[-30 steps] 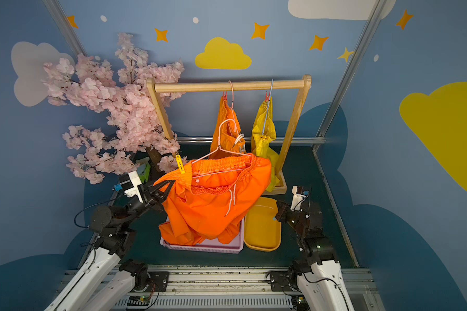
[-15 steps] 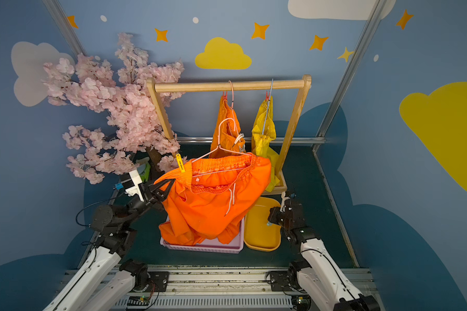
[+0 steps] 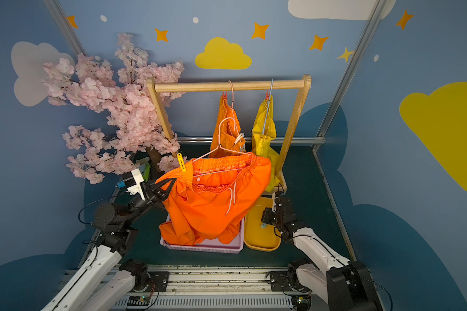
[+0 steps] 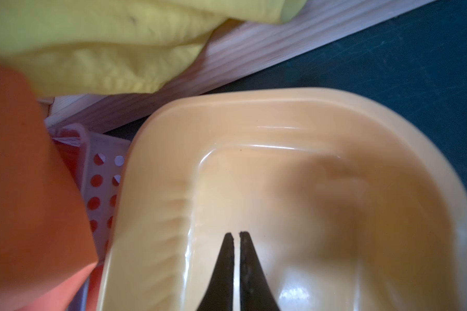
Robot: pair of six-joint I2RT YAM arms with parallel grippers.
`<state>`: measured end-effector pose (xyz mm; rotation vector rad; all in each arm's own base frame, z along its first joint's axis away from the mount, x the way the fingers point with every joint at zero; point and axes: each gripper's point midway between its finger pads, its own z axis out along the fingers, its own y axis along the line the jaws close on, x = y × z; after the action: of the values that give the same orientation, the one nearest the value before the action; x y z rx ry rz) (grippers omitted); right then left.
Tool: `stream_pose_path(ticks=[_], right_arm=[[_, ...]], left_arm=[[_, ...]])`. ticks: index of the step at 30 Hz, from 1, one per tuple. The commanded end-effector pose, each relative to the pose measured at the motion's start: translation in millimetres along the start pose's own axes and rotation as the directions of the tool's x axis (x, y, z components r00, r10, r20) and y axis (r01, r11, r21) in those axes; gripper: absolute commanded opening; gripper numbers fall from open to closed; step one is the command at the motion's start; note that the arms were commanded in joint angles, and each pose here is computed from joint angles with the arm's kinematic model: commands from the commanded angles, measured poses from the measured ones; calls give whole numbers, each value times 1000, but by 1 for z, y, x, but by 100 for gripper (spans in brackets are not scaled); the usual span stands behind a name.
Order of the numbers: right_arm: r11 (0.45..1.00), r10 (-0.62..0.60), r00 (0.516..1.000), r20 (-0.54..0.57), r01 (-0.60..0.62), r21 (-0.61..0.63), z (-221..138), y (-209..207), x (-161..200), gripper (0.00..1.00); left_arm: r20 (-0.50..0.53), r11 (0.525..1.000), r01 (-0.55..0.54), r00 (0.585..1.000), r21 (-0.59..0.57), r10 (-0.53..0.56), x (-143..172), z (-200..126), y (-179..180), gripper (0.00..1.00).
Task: Remove the clothespins securing shorts to the hanger
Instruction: Place the clothespin in the storage box, then remove the clothespin from the hanger.
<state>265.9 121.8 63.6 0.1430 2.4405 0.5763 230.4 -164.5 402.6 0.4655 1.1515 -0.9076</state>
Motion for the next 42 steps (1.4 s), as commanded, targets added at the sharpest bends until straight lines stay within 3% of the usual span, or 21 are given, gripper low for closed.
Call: stream_pose_path(ticks=[1,10,13,20,25,31,36,42], right_arm=[[999,-32,999,36,33,-16,-2,12,-17,5],[995,-79,995,68,83,-57,-13,25,-26,62],[992,-101,989,111,108,-60,-26,29,-33,72],[989,-124,957,260,141,-47,-67,32,-51,74],[979,-151,874,462,198,-54,-108,36,-67,74],[970,-154,828,539,230,-77,-152,52,-82,73],[921,-178,829,531,330,-207,-176,95,-92,73],[825,-191,744,640,475,-306,-217,135,-104,71]], left_arm=[[93,998,-42,995,-49,46,-29,-1,4,3],[70,998,-25,997,-51,29,-25,1,5,3],[68,999,-20,997,-50,23,-24,3,6,3],[57,998,-10,998,-56,13,-19,5,10,3],[47,998,-11,999,-62,14,-15,6,13,3],[37,998,-7,999,-65,10,-11,9,16,3],[29,998,0,1000,-66,2,-5,10,19,3],[27,998,-3,1000,-69,5,-4,11,19,3]])
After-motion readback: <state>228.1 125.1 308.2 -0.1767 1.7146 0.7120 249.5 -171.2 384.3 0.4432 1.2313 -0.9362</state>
